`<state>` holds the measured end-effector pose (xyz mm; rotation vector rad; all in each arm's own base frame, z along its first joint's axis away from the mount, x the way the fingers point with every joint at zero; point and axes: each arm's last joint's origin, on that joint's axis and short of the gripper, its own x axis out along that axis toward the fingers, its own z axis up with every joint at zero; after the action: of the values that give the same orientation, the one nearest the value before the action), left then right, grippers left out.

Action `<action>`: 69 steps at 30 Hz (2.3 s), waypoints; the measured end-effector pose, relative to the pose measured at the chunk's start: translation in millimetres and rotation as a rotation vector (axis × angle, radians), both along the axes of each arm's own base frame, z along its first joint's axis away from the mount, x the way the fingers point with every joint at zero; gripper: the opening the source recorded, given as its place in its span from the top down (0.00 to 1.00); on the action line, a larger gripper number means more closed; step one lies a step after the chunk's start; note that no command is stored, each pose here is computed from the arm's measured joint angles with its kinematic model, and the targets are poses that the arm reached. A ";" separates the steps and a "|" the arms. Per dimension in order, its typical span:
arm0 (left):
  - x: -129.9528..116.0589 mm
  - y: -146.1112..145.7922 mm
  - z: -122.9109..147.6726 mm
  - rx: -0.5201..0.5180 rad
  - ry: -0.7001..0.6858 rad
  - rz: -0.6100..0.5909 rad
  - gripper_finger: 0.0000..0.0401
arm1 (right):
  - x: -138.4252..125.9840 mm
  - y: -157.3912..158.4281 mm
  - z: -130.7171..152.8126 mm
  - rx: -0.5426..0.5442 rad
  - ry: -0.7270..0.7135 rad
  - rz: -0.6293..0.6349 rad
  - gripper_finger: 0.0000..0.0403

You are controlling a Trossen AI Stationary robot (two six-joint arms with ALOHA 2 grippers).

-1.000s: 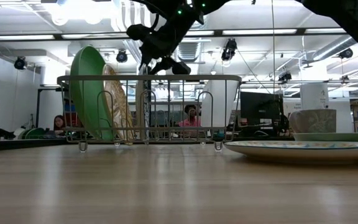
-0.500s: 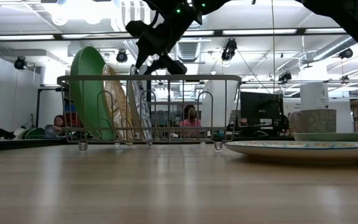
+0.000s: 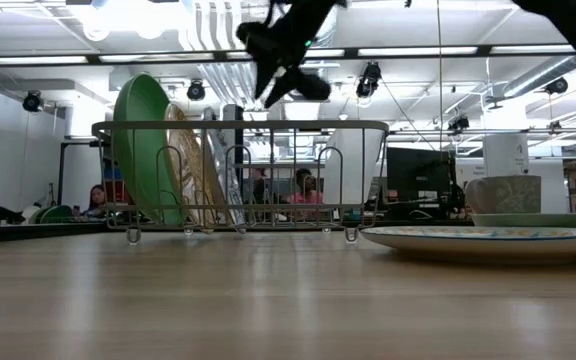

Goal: Sort dishes
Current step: Put the blue patterned plate in the dish rack, then put the white patterned plate in the dish rack

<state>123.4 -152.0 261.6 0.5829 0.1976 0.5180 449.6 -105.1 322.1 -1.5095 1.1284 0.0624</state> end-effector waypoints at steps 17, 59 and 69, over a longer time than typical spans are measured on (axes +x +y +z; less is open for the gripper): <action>42.6 0.9 27.3 -0.234 0.122 0.164 1.00 | -121.4 37.7 65.0 0.891 -0.331 -0.819 0.91; 114.2 -33.4 19.9 -0.393 0.294 -0.124 1.00 | -194.5 171.2 -170.8 1.228 -0.171 -1.116 1.00; 135.1 -52.2 1.2 -0.359 0.294 -0.089 1.00 | -165.7 202.8 -197.6 1.372 -0.230 -0.931 1.00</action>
<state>258.6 -204.2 262.8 0.3119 0.5297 0.2982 283.9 97.6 124.5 0.2550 1.0873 0.0079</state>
